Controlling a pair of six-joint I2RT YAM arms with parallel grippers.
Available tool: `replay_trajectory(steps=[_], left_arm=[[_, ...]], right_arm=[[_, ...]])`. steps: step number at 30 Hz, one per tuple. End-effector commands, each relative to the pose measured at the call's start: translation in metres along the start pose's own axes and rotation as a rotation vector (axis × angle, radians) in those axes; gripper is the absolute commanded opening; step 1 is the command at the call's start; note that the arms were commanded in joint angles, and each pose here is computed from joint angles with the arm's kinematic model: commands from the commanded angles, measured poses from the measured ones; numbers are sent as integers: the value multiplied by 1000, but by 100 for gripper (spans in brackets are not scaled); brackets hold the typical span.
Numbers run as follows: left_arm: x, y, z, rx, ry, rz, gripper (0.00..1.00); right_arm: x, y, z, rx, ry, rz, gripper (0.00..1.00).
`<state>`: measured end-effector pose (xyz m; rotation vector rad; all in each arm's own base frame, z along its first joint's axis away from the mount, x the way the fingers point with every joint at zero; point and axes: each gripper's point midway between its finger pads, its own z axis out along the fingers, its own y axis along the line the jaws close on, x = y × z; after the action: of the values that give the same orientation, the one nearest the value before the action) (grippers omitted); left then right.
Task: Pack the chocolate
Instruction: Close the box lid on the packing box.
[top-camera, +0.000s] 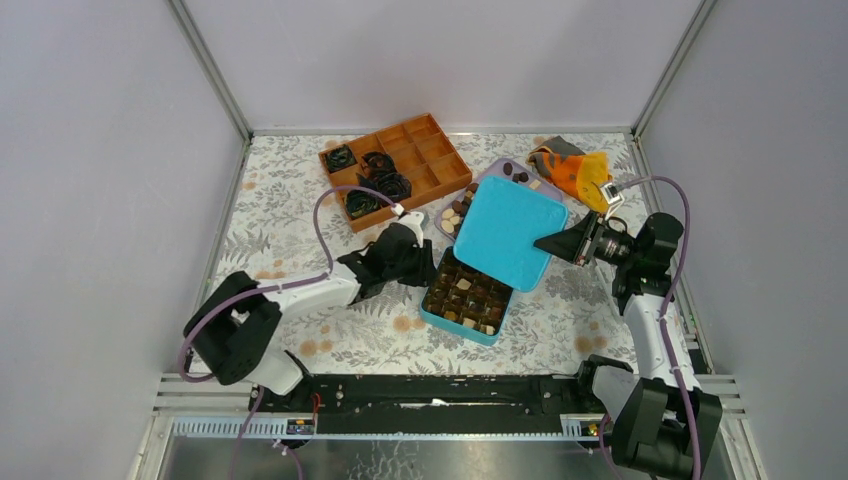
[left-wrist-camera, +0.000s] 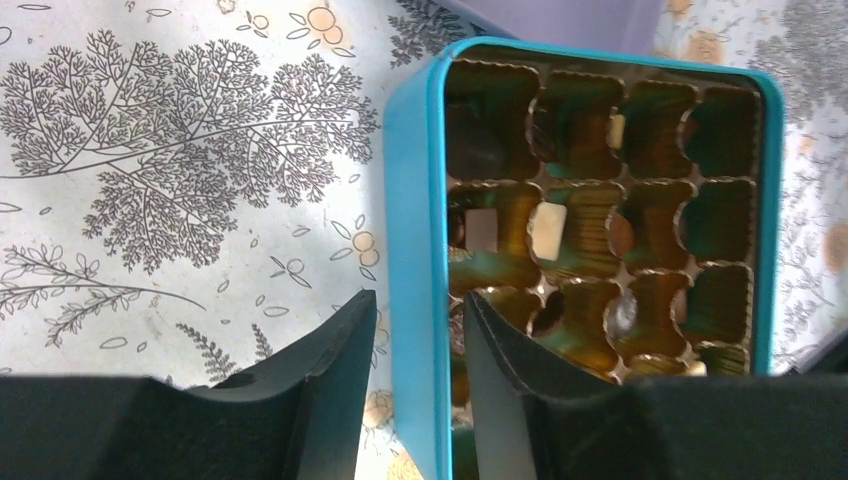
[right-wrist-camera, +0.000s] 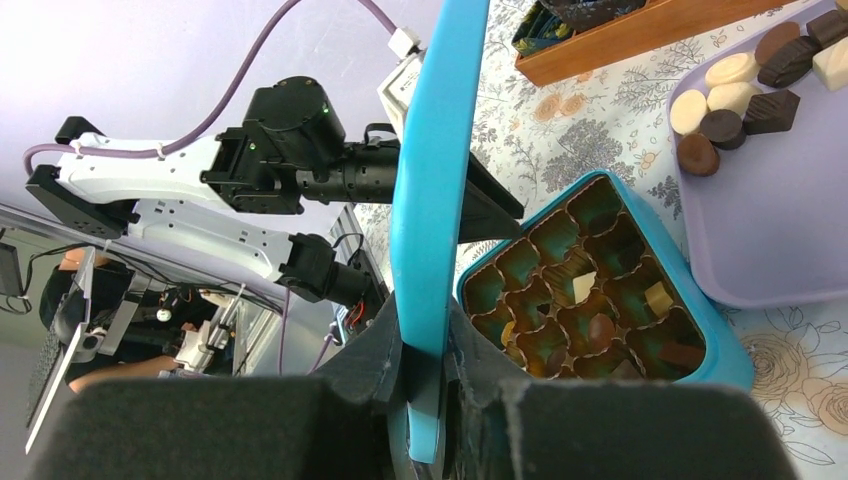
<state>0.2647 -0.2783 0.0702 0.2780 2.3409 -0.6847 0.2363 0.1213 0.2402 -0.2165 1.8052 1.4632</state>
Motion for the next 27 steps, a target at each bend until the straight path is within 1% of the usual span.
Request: replay_trajectory(steps=[1,6,9,12,14,16,19,23,27], left_arm=[[-2,2,10,-44,23,36,41],[2,2,15,-48,39,17,26],[7,8,9,-74,43,-4,20],[6,16,-1,-115,19,-29,13],[6,23,-8,-153,-2,-52,5],[6,29,-16,-180,-23,-81,1],[6,35,-27,-208,-65,-140,0],[9,43,-34,-234,-117,-253,0],[17,59,-39,-309,-147,-352,0]], right_arm=[[-10,7,-2,-16,-1,-68,0],[-9,6,-2,-18,3,-62,0],[-9,5,-2,-19,5,-57,0],[-8,4,-1,-20,9,-49,0],[-7,3,-1,-20,12,-40,0],[-7,2,-1,-22,16,-31,0],[-5,-1,-1,-25,24,-11,0],[-1,-4,2,-35,41,20,0],[3,-4,5,-44,57,28,0]])
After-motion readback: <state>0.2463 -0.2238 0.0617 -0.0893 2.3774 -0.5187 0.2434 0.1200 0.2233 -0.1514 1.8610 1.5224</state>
